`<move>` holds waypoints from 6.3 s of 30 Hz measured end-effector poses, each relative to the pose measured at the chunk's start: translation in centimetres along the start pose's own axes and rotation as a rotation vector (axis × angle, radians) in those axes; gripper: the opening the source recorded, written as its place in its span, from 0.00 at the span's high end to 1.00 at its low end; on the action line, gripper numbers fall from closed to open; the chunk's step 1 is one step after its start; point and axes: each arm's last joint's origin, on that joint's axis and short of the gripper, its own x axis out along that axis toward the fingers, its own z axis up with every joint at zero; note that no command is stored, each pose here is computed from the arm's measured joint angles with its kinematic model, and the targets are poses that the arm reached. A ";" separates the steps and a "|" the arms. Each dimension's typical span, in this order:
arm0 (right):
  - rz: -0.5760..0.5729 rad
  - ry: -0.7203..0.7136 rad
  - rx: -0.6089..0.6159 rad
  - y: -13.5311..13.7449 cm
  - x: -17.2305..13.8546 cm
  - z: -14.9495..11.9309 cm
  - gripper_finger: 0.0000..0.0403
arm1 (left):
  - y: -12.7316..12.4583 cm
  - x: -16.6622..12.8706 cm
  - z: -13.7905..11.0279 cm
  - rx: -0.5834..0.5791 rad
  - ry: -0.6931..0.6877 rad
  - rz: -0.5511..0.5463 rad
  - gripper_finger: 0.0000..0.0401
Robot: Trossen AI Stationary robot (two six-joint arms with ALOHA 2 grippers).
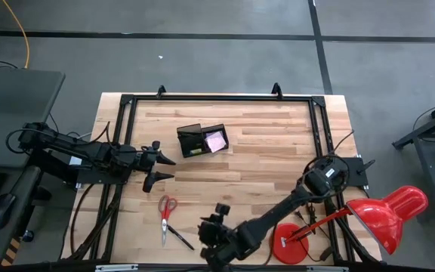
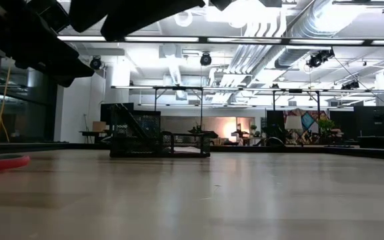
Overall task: Pick and place office supplies into organizer
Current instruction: Put the black pen into the black desk organizer
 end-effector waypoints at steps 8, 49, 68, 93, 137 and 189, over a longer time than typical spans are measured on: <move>0.561 -0.181 -0.234 4.4 2.8 0.3 0.69 | 0.0 0.0 0.1 0.018 -0.018 0.022 0.43; 0.887 -0.406 -0.315 -2.7 10.5 5.1 0.82 | 0.0 0.0 0.1 0.013 -0.012 0.005 0.43; 0.284 -0.191 -0.232 -5.6 5.4 7.2 0.86 | 0.0 0.0 0.1 -0.002 -0.012 -0.004 0.43; 0.663 -0.578 -0.130 -11.9 1.9 1.6 0.86 | -0.1 0.0 0.1 -0.002 -0.013 -0.009 0.43; 0.379 -0.524 0.282 -26.1 -1.6 -20.2 0.86 | -0.2 0.0 0.1 0.103 0.002 -0.074 0.43; 0.364 -0.440 0.254 -26.0 -1.2 -20.9 0.86 | -8.9 6.2 -7.7 0.410 0.129 -0.308 0.43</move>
